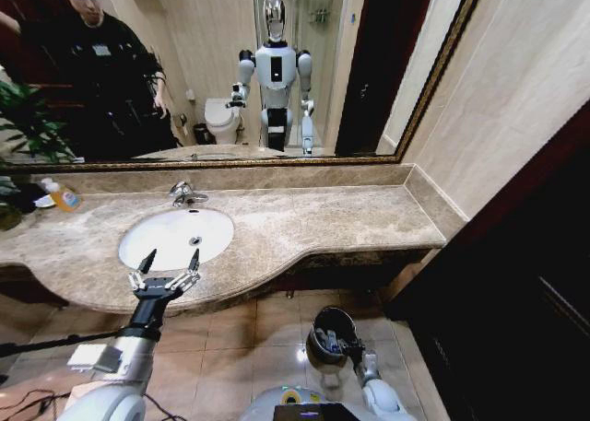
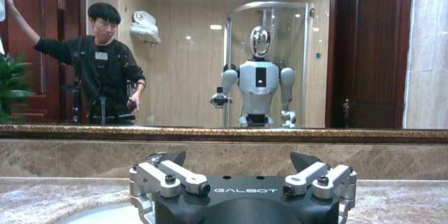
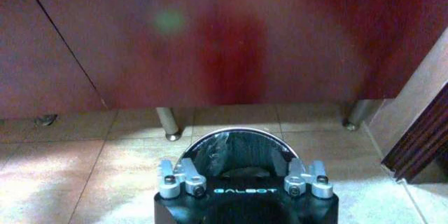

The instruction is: Pick up the trash from the sink and place it in the trash bin.

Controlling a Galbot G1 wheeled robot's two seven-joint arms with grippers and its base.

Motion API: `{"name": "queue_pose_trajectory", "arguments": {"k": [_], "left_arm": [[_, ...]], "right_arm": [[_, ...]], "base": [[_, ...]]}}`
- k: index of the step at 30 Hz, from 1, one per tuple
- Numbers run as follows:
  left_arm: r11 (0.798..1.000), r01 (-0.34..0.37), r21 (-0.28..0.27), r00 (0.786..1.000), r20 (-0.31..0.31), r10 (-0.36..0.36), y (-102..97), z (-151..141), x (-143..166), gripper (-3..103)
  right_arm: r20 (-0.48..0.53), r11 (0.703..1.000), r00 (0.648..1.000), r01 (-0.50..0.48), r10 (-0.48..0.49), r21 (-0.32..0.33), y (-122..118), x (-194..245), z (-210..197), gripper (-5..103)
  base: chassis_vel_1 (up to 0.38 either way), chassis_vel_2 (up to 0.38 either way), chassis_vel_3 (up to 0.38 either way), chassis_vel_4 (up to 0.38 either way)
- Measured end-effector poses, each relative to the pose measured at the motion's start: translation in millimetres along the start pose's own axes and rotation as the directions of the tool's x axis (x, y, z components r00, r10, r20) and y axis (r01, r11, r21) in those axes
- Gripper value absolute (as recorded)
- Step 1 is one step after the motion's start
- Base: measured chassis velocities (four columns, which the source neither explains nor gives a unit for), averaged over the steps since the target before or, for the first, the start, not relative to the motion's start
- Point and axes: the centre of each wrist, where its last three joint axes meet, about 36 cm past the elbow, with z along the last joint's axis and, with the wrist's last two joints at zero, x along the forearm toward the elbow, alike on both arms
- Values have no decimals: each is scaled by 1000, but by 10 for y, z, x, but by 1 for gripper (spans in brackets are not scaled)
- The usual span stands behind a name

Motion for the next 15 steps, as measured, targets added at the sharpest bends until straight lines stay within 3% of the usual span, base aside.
{"name": "queue_pose_trajectory", "arguments": {"k": [3, 5, 8, 15], "left_arm": [[1000, 0, 0, 1000, 0, 0, 0, 0, 0, 100], [1000, 0, 0, 1000, 0, 0, 0, 0, 0, 100], [1000, 0, 0, 1000, 0, 0, 0, 0, 0, 100], [1000, 0, 0, 1000, 0, 0, 0, 0, 0, 100]], "right_arm": [[2, 1000, 1000, 2, -2, 1, 23, 1, 11, 81], [2, 1000, 1000, 3, -3, 1, 28, 2, 13, 81], [5, 1000, 1000, 3, -3, 4, 36, 3, 27, 99], [10, 1000, 1000, -2, 2, 14, 21, 8, 55, 100]], "base": [[0, 0, 0, 0], [0, 0, 0, 0], [0, 0, 0, 0], [0, 0, 0, 0]]}}
